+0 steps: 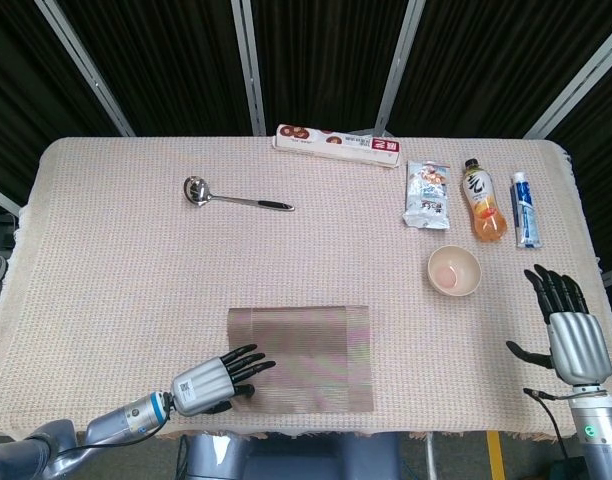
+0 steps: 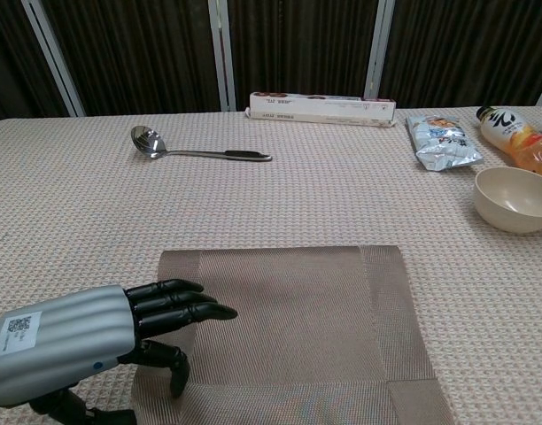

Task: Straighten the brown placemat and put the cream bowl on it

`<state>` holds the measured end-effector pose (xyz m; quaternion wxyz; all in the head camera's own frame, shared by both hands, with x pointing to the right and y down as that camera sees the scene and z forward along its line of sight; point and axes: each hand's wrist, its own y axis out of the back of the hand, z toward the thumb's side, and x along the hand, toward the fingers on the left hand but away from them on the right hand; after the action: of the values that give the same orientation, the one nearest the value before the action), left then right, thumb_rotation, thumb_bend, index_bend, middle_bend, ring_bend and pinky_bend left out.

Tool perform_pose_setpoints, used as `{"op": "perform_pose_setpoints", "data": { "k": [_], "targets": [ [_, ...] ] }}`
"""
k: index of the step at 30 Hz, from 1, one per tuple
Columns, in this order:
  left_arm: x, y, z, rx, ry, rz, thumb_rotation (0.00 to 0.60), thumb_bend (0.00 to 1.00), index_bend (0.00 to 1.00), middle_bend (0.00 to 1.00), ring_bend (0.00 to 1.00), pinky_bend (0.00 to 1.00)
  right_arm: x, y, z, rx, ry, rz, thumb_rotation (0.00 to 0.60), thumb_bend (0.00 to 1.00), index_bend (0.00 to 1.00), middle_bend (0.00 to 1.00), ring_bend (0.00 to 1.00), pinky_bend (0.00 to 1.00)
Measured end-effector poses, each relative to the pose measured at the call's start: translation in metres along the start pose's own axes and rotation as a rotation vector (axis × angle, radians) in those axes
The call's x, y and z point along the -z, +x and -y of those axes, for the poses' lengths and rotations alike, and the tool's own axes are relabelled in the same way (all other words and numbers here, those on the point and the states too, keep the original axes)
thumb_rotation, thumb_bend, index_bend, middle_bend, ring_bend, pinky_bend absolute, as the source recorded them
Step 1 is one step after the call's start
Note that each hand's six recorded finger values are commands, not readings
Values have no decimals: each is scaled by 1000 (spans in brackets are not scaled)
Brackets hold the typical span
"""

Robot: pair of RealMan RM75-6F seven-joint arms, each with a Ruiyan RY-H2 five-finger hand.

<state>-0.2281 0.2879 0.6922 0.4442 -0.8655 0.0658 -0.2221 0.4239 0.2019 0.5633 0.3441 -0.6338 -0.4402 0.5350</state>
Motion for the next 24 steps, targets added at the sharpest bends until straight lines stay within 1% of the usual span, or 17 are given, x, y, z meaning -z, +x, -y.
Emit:
{"op": "perform_pose_setpoints", "data": {
  "k": [7,13,18,24],
  "targets": [
    [3,-7,2,31,4,-12,600,255,429,0,0,0,0,0,0,-2,0,1,600,0,0,0,0,0],
    [12,-8,-6,12,18,-42,600,257,427,0,0,0,0,0,0,0,1,-1,600,0,0,0,0,0],
    [14,-4,-12,-4,18,-47,600,256,427,0,0,0,-1,0,0,1,3,0,600,0,0,0,0,0],
    [13,-1,-12,-3,22,-48,600,257,427,0,0,0,0,0,0,2,2,0,600,0,0,0,0,0]
  ]
}}
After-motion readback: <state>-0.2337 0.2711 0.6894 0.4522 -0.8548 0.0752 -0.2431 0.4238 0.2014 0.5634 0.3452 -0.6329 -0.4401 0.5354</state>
